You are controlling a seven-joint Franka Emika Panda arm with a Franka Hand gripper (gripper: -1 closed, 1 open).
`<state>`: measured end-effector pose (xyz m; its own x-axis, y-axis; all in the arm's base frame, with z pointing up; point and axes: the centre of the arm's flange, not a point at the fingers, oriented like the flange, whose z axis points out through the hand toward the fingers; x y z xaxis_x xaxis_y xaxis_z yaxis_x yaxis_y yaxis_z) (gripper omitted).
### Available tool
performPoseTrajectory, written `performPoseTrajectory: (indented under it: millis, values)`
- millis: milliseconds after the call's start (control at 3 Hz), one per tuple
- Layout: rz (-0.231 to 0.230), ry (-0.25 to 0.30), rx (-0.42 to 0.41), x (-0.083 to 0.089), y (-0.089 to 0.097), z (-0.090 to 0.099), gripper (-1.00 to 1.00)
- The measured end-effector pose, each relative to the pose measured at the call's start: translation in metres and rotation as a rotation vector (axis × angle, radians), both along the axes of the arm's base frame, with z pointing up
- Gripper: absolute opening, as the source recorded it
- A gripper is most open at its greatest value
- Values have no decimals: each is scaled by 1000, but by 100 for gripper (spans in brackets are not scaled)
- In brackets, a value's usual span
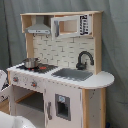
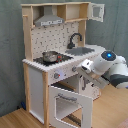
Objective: Play with the kitchen
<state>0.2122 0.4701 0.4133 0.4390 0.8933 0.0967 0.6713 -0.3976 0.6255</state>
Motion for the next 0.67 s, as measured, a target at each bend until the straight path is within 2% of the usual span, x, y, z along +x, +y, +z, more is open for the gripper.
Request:
performPoseTrajectory:
  millis: [667]
  values:
    - [-73, -173, -88, -9, -4, -3, 100]
